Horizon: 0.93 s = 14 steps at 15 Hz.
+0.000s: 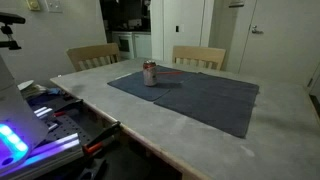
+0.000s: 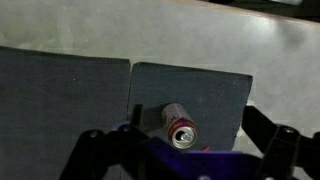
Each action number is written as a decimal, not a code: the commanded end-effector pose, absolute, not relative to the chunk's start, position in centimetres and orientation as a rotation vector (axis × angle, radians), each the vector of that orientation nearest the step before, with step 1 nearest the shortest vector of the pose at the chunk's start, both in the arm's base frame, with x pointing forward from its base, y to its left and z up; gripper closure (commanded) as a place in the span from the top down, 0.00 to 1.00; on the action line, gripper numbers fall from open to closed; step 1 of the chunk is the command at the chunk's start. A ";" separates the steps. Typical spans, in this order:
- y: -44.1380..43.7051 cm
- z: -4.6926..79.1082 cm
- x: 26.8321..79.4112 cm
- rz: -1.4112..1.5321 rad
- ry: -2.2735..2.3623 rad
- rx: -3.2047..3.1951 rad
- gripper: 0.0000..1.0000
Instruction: Put the straw in the can and then put it back on the table again
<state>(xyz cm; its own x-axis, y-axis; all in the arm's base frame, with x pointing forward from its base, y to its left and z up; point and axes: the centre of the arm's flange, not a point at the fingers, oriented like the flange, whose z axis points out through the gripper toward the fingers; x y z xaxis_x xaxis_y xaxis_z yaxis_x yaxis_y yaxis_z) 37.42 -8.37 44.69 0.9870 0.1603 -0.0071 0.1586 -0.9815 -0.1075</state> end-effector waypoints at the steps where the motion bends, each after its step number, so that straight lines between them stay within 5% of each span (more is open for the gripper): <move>1: -8.4 44.7 37.4 0.024 -0.243 -3.025 1.00; 14: 7.3 42.9 54.3 0.073 0.034 -3.018 1.00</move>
<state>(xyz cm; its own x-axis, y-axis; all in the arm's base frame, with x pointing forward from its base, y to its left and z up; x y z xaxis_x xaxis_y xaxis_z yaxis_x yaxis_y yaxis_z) 48.50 4.44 43.78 0.9982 0.0585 -0.0115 0.0565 -0.9894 -0.1336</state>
